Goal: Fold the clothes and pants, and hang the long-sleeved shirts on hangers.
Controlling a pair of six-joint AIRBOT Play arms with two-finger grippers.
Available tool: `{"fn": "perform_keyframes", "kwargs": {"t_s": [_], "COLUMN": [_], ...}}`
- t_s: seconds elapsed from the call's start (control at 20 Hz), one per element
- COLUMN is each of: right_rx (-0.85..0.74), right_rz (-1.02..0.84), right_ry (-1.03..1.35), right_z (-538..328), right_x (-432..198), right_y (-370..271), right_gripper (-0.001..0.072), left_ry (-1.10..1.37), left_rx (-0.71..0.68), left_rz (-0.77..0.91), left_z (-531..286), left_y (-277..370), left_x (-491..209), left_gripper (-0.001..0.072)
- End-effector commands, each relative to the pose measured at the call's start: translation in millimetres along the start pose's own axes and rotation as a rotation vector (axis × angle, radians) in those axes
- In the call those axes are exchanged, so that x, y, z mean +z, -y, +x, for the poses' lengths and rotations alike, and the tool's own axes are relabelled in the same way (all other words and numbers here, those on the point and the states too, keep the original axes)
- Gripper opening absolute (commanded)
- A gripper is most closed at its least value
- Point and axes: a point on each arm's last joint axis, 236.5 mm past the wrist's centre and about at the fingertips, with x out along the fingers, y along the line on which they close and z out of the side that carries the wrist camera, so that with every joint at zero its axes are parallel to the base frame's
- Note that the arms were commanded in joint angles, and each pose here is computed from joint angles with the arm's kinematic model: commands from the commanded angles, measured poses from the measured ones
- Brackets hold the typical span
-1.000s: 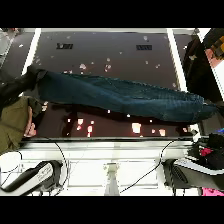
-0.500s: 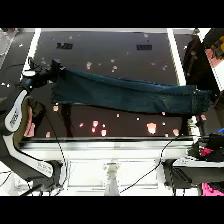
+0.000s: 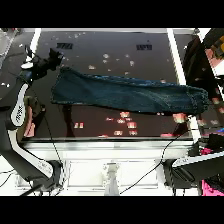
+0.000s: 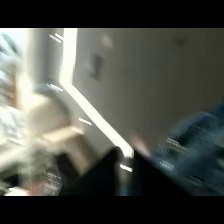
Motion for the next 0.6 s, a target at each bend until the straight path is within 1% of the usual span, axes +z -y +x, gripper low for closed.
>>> {"fn": "perform_keyframes", "kwargs": {"t_s": [0.0,0.05,0.15,0.35,0.45,0.55], "right_rx": [-0.214,-0.223,-0.218,-0.147,-0.121,-0.107], "right_rz": [-0.19,-0.23,-0.213,-0.155,-0.087,-0.042], "right_ry": [-0.162,-0.211,-0.257,-0.332,-0.319,-0.285], "right_z": [-21,-26,-33,-38,-45,-58], "right_x": [-25,-33,-42,-80,-93,-101], "right_y": [50,58,74,107,127,146], "right_gripper": [0.0024,0.0023,0.0023,0.0023,0.0023,0.0023], "left_ry": [-0.183,-0.237,-0.381,-0.658,-0.748,-0.787], "left_rx": [-0.219,-0.242,-0.227,-0.156,-0.152,-0.133], "left_rz": [0.209,0.269,0.366,0.477,0.459,0.384], "left_z": [-6,-7,-5,-5,-9,-8], "left_y": [96,117,147,169,180,186], "left_x": [-55,-81,-154,-311,-381,-436], "left_gripper": [0.0007,0.0006,0.0006,0.0006,0.0006,0.0006]}}
